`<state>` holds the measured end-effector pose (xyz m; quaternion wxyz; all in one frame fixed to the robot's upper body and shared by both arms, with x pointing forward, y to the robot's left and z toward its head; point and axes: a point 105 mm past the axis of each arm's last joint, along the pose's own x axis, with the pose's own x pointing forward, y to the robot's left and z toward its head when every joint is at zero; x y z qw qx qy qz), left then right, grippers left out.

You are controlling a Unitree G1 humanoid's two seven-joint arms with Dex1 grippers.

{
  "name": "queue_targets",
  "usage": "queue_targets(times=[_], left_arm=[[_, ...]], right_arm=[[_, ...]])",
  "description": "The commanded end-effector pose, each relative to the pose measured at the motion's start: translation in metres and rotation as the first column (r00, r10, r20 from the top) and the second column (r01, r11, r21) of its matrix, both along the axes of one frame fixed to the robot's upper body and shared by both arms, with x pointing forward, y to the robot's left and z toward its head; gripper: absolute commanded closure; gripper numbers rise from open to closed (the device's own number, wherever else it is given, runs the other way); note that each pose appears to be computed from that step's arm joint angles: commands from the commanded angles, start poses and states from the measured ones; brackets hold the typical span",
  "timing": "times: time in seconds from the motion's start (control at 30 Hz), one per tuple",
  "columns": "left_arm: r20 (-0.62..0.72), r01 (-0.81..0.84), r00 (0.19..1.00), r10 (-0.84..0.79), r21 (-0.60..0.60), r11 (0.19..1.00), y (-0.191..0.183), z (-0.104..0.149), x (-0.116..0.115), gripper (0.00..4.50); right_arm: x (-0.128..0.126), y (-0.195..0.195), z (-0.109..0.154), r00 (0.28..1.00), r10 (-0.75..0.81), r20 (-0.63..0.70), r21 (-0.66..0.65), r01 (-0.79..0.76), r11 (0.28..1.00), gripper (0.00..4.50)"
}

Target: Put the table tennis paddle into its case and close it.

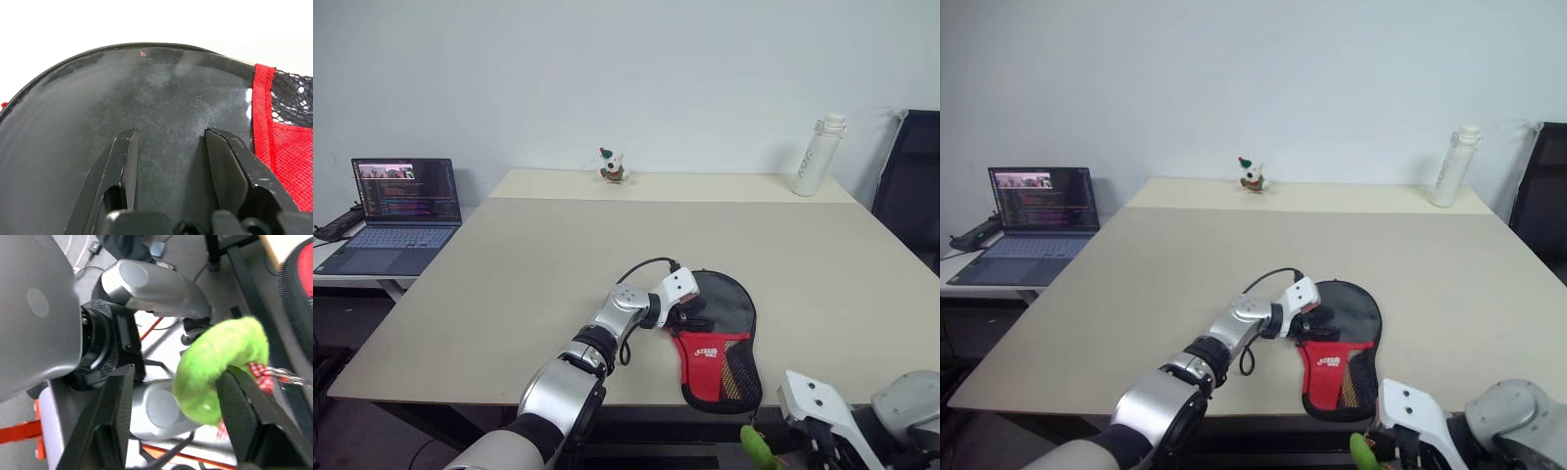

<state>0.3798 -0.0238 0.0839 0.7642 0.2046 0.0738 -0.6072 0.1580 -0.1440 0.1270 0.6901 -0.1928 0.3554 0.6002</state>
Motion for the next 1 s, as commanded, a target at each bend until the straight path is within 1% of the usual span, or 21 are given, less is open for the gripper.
queue_targets(times=[0.03, 0.13, 0.2, 0.27, 0.37, 0.43, 0.47, 0.53, 0.57, 0.63, 0.73, 0.8, 0.87, 0.9, 1.0], left_arm=[[-0.066, 0.047, 0.997, -0.043, 0.053, 0.998, -0.006, -0.021, -0.014, 2.17], [-0.050, 0.051, 0.997, -0.050, 0.025, 0.998, 0.001, -0.011, -0.009, 2.17], [-0.034, 0.069, 0.997, -0.069, 0.011, 0.998, 0.006, -0.003, -0.008, 2.17], [-0.002, 0.095, 0.995, -0.095, -0.009, 0.995, 0.014, 0.009, -0.005, 2.17], [0.040, 0.092, 0.995, -0.088, -0.112, 0.989, 0.037, 0.044, 0.002, 2.17], [0.052, 0.085, 0.996, -0.078, -0.150, 0.985, 0.047, 0.057, 0.002, 2.17], [0.055, 0.065, 0.997, -0.056, -0.169, 0.983, 0.055, 0.062, 0.002, 2.17], [0.064, -0.026, 0.997, 0.040, -0.205, 0.978, 0.090, 0.071, 0.002, 2.17], [0.063, -0.066, 0.995, 0.081, -0.213, 0.975, 0.104, 0.073, 0.000, 2.17], [0.054, -0.141, 0.986, 0.156, -0.216, 0.966, 0.123, 0.073, -0.007, 2.17], [0.037, -0.231, 0.969, 0.246, -0.235, 0.944, 0.134, 0.074, -0.013, 1.61], [0.031, -0.293, 0.950, 0.310, -0.247, 0.924, 0.146, 0.073, -0.016, 0.94], [0.040, -0.344, 0.930, 0.365, -0.249, 0.905, 0.157, 0.074, -0.020, 0.30], [0.052, -0.359, 0.923, 0.382, -0.248, 0.900, 0.157, 0.075, -0.021, 0.01], [0.100, -0.390, 0.901, 0.422, -0.235, 0.890, 0.166, 0.079, -0.022, 0.01]], right_arm=[[0.030, -0.002, 0.025, 0.990, -0.047, 0.131, 0.044, 0.041, 0.998, 2.06], [0.069, -0.014, 0.038, 0.955, -0.155, 0.253, 0.074, 0.140, 0.987, 2.06], [0.084, -0.022, 0.041, 0.936, -0.198, 0.292, 0.079, 0.182, 0.980, 2.06], [0.099, -0.029, 0.046, 0.911, -0.243, 0.334, 0.116, 0.216, 0.970, 2.06], [0.130, -0.041, 0.051, 0.845, -0.329, 0.421, 0.188, 0.273, 0.943, 2.06], [0.140, -0.045, 0.053, 0.825, -0.352, 0.442, 0.221, 0.280, 0.934, 2.06], [0.148, -0.047, 0.056, 0.808, -0.389, 0.442, 0.259, 0.300, 0.918, 2.06], [0.171, -0.054, 0.058, 0.752, -0.478, 0.455, 0.333, 0.354, 0.874, 2.06], [0.180, -0.058, 0.057, 0.729, -0.506, 0.460, 0.353, 0.373, 0.858, 2.06], [0.192, -0.065, 0.053, 0.707, -0.544, 0.452, 0.378, 0.401, 0.835, 2.06], [0.205, -0.076, 0.048, 0.691, -0.567, 0.448, 0.386, 0.422, 0.820, 1.46], [0.211, -0.083, 0.038, 0.697, -0.550, 0.459, 0.346, 0.430, 0.834, 0.79], [0.218, -0.095, 0.031, 0.687, -0.549, 0.476, 0.315, 0.450, 0.836, 0.13], [0.220, -0.103, 0.030, 0.677, -0.555, 0.483, 0.307, 0.463, 0.832, 0.00], [0.227, -0.119, 0.030, 0.638, -0.579, 0.508, 0.298, 0.500, 0.813, 0.00]])
